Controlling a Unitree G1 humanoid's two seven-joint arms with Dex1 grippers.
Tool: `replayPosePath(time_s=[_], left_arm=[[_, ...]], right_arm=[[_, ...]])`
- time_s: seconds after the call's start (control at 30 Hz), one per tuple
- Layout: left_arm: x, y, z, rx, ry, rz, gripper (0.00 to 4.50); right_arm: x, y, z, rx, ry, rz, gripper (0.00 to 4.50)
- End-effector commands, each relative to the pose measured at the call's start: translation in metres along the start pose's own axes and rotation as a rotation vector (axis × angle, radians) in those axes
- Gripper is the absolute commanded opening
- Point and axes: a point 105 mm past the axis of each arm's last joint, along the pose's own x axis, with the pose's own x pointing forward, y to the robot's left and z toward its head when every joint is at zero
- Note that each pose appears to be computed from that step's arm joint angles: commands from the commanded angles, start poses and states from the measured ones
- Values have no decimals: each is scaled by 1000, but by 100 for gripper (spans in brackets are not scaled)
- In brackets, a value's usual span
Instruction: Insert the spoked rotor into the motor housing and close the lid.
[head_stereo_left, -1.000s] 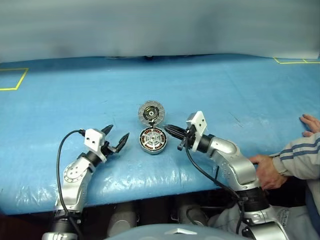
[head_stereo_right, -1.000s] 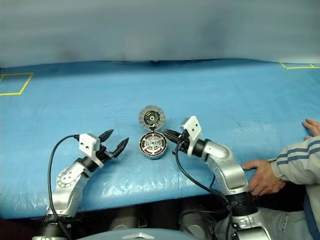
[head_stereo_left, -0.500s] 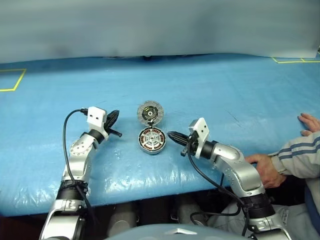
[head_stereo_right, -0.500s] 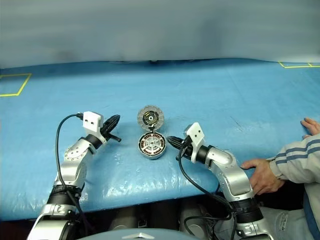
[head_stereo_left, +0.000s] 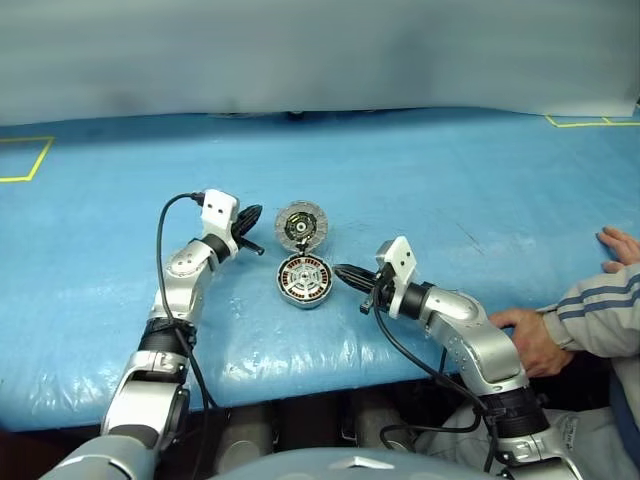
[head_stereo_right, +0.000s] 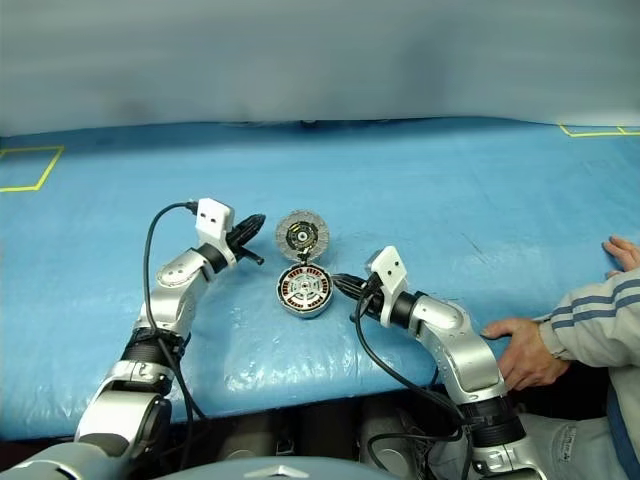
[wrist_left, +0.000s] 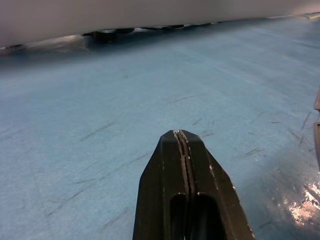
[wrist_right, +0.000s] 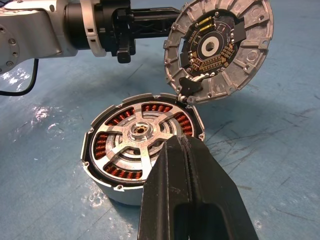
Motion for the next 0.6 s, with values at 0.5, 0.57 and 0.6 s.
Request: replayPosePath(time_s=[0.5,0.57,0.6], left_arm=[[7,-64,55,-45,-253,-486,1],[3,-69,56,-48,-257,-526,1],[1,-72,57,-52,-257,-553,1]], right_arm=[[-10,-3,7,-23,-31,-33,0],[-12,-5,6,-22,-26,-44,0],[-13,-6,5,-23,-21,-52,0]])
